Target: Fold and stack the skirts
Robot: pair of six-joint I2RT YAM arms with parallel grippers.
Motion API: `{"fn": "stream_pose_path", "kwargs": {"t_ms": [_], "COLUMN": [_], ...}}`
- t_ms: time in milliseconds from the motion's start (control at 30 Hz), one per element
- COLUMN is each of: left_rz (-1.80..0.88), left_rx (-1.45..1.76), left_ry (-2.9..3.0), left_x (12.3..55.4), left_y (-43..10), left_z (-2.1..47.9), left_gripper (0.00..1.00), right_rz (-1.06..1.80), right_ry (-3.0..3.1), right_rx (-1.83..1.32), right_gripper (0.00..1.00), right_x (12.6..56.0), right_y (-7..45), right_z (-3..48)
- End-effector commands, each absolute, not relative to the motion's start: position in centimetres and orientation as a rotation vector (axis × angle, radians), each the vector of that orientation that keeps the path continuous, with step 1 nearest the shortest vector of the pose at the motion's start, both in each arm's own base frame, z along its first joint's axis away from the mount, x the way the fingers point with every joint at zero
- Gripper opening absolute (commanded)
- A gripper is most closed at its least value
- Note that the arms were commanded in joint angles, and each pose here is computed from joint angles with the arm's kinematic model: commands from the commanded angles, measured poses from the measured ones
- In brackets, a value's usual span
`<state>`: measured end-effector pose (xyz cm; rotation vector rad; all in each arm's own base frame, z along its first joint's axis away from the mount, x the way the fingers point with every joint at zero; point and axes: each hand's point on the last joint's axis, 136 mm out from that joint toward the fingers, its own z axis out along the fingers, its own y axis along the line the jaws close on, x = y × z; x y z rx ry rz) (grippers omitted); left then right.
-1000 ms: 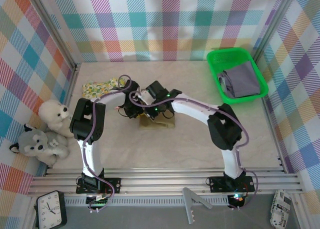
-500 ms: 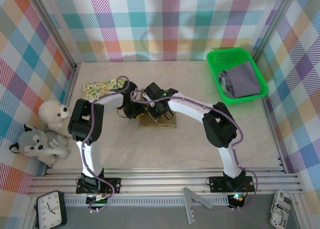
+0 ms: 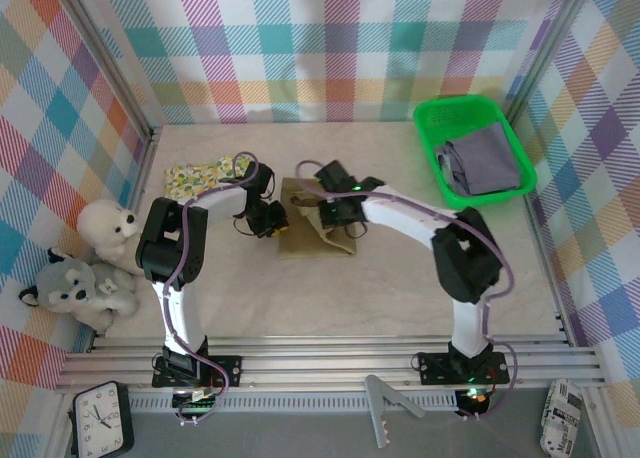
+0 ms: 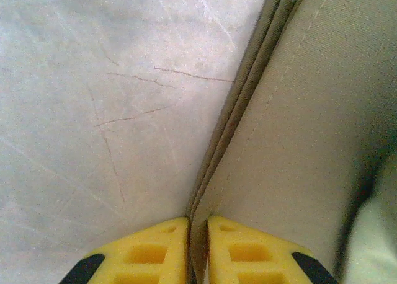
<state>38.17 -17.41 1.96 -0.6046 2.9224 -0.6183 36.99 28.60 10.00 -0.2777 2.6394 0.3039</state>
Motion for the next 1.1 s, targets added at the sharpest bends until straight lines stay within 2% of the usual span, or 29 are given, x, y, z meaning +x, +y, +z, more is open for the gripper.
{"fn": "stream_pose_path", "kwargs": {"t_ms": [0,67,233,400,567,667,867,1067], "left_rz": [-0.557,-0.558,-0.542,-0.526,-0.529,-0.57,-0.596,-0.609], "left_rx": [-0.628,-0.627,-0.633,-0.649,-0.641,-0.64,-0.637,-0.623], "left_ry": [3.019,3.026,3.04,3.036,3.03,3.028,3.026,3.022], "left_x": [36.5,36.3,36.0,35.8,35.7,35.9,36.4,36.8], "left_y": [-16.5,-16.3,-15.6,-14.6,-14.4,-14.8,-15.2,-15.4], "left_z": [-1.3,-1.5,-1.7,-1.5,-0.9,-0.7,-0.5,-0.2], "left_gripper": [0.14,0.14,0.14,0.14,0.14,0.14,0.14,0.14], "right_rz": [0.484,0.506,0.464,0.411,0.441,0.555,0.66,0.674], "right_ry": [2.554,2.553,2.592,2.63,2.605,2.543,2.448,2.488], "right_rx": [0.156,0.303,0.47,0.486,0.47,0.356,-0.087,-0.47], "right_gripper": [0.0,0.0,0.0,0.0,0.02,0.03,0.03,0.03], "right_x": [39.3,38.5,36.2,36.1,36.9,38.1,38.7,36.7], "right_y": [21.1,17.1,11.5,10.2,10.6,12.8,20.9,30.0], "right_z": [13.5,11.9,7.8,6.3,7.4,10.0,15.4,14.6]}}
